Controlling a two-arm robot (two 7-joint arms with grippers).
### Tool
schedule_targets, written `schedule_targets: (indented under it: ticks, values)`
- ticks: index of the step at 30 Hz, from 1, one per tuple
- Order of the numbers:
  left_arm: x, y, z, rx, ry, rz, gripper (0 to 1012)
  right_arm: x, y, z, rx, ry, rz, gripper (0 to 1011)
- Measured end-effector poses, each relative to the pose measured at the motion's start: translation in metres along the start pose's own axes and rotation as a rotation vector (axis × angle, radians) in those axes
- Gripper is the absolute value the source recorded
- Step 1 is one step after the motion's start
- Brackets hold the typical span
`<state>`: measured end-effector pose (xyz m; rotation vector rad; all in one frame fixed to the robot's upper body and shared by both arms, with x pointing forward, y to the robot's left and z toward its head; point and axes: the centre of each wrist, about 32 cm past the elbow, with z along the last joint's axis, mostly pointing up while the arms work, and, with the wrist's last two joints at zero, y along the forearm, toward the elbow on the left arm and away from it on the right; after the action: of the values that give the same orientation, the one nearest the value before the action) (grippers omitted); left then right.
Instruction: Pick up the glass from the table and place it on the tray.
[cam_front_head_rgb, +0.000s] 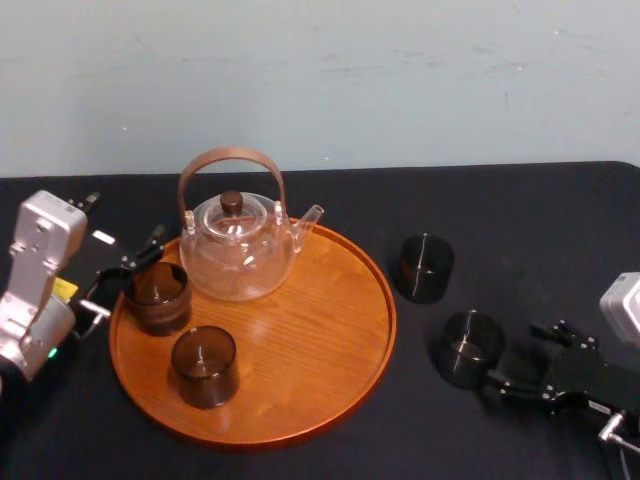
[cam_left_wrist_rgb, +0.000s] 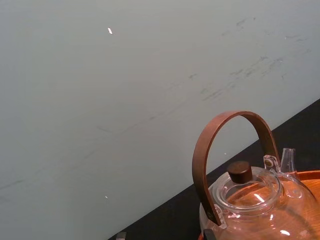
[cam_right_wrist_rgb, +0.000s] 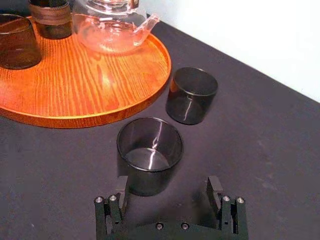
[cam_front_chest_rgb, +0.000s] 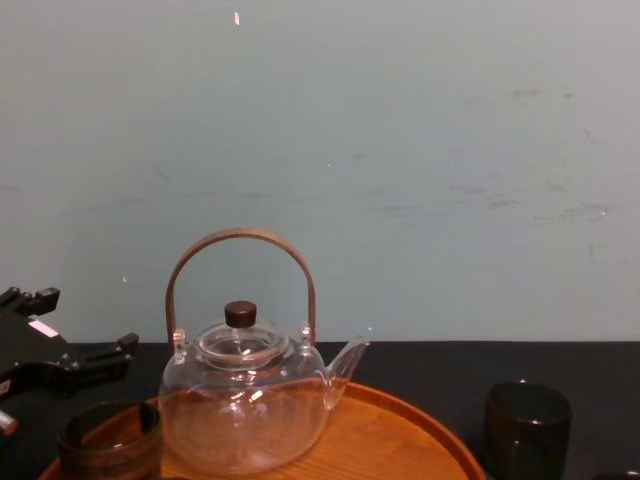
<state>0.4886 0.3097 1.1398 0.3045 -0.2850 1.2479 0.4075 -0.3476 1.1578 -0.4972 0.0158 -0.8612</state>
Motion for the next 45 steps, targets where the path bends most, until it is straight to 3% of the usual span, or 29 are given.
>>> schedule_targets:
  ticks: [14, 29, 45]
  values:
    - [0.0, 0.0, 0.0, 0.0, 0.0, 0.0, 1002, 0.0027, 0.013, 0.003, 0.008, -0.001, 0.076, 1002]
    - [0.0, 0.0, 0.0, 0.0, 0.0, 0.0, 1001, 0.0123, 0.028, 0.005, 0.01, -0.009, 0.087, 1002]
    - [0.0, 0.0, 0.0, 0.0, 0.0, 0.0, 1001, 0.0148, 0.039, 0.012, 0.014, -0.02, 0.115, 1002]
